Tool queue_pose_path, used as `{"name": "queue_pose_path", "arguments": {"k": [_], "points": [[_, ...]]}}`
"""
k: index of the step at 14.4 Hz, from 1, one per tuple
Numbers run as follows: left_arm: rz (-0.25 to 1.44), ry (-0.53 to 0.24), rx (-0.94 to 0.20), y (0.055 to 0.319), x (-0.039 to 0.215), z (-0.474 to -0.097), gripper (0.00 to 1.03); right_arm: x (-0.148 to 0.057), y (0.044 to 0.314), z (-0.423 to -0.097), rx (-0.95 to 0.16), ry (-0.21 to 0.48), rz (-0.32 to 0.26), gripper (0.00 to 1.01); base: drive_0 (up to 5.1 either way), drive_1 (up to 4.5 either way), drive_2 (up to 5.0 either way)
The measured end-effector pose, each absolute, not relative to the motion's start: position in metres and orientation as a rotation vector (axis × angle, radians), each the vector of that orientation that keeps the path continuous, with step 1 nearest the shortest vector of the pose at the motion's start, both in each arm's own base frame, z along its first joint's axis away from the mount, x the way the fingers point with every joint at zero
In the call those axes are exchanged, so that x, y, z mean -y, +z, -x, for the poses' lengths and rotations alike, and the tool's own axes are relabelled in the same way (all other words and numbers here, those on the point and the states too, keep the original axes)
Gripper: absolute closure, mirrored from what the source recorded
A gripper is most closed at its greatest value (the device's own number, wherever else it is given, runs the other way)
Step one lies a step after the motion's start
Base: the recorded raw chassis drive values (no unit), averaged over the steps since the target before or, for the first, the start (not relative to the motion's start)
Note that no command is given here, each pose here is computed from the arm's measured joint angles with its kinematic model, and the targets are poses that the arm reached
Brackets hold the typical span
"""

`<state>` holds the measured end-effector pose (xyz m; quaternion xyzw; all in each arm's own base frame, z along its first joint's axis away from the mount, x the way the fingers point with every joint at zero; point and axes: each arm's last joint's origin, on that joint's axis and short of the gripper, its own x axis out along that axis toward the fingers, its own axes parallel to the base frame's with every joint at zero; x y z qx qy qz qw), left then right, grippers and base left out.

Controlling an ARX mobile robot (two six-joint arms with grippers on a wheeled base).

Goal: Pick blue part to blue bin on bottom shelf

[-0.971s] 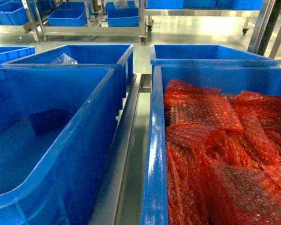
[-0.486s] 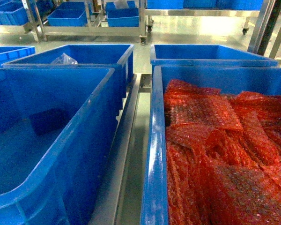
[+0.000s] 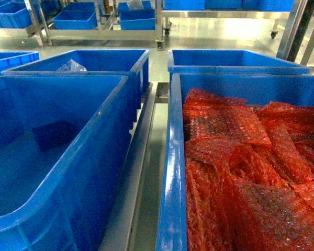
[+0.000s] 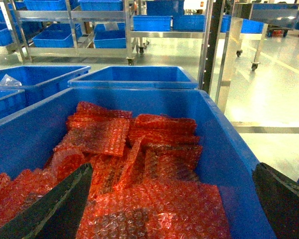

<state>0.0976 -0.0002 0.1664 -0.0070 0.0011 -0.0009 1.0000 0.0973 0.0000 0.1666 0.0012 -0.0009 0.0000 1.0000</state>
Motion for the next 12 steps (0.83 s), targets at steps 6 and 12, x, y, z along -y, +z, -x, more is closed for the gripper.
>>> {"name": "queue_pose_path", "arguments": {"k": [6,12], "points": [[0.011,-0.002,-0.002,0.1664,0.0002,-0.0976,0.05,0.0,0.1666,-0.0973,0.002,0.0,-0.002,0.03,0.0,0.0,0.0],[0.011,-0.002,-0.002,0.1664,0.0002,-0.0976,0.05,0.0,0.1666,-0.0973,0.002,0.0,-0.002,0.03,0.0,0.0,0.0]]}}
